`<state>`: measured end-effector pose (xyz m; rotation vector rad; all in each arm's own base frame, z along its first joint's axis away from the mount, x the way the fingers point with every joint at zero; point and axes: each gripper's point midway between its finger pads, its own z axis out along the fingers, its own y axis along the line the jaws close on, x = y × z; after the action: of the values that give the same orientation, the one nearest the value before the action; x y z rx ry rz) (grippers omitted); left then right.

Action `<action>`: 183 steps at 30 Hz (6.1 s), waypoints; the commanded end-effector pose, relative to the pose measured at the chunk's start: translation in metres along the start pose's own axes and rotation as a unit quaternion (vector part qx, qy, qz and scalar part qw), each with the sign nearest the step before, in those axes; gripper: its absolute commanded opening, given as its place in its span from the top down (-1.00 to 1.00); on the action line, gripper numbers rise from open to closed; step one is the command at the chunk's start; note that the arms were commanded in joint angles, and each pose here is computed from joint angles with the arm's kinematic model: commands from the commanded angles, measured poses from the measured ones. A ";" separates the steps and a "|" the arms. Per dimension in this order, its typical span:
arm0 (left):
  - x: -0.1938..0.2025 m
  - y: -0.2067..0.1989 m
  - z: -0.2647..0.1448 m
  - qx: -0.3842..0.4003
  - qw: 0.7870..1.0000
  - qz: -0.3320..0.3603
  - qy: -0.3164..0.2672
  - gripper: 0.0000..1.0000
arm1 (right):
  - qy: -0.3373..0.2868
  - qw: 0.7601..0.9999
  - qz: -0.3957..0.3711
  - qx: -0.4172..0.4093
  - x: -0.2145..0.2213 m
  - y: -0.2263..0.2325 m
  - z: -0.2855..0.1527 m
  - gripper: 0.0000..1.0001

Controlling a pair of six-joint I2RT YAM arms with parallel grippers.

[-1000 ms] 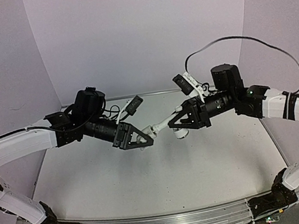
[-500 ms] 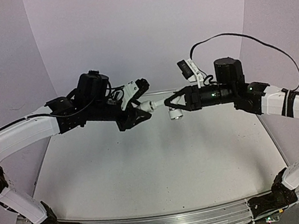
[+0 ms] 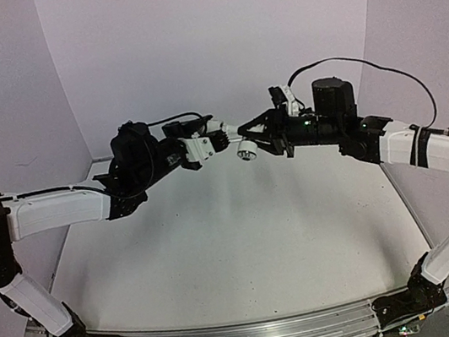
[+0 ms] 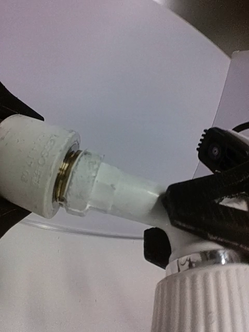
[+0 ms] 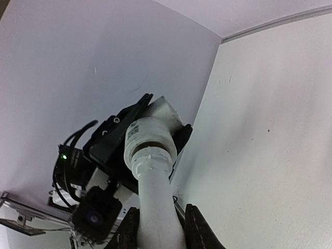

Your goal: Install the water faucets

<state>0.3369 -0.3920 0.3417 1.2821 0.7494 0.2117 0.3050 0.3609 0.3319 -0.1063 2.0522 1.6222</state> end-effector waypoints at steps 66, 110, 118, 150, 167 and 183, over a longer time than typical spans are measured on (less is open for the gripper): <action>-0.098 -0.133 -0.141 0.480 0.526 -0.684 0.161 1.00 | 0.220 0.855 -0.456 -0.111 0.145 0.007 -0.006 0.08; -0.004 0.144 0.003 -0.277 0.939 0.183 -0.083 1.00 | -0.058 0.990 0.099 0.079 0.045 -0.013 -0.001 1.00; 0.033 0.110 -0.017 -0.245 0.969 0.001 -0.032 1.00 | -0.041 0.987 -0.052 0.147 0.038 -0.007 -0.026 0.04; -0.060 -0.111 -0.144 0.422 0.420 -0.787 0.163 1.00 | 0.088 0.800 -0.593 0.022 0.089 0.009 -0.043 -0.93; -0.115 -0.145 -0.185 0.533 0.332 -0.759 0.173 1.00 | 0.085 0.635 -0.755 -0.138 0.148 0.011 -0.033 -0.95; -0.118 -0.159 -0.206 0.564 0.266 -0.757 0.194 1.00 | 0.060 0.491 -0.855 -0.156 0.172 0.009 -0.042 -0.97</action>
<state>0.0871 -0.3421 0.2101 0.9235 2.5755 -2.0061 0.1437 0.3727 0.2440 -1.7822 0.7269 0.5089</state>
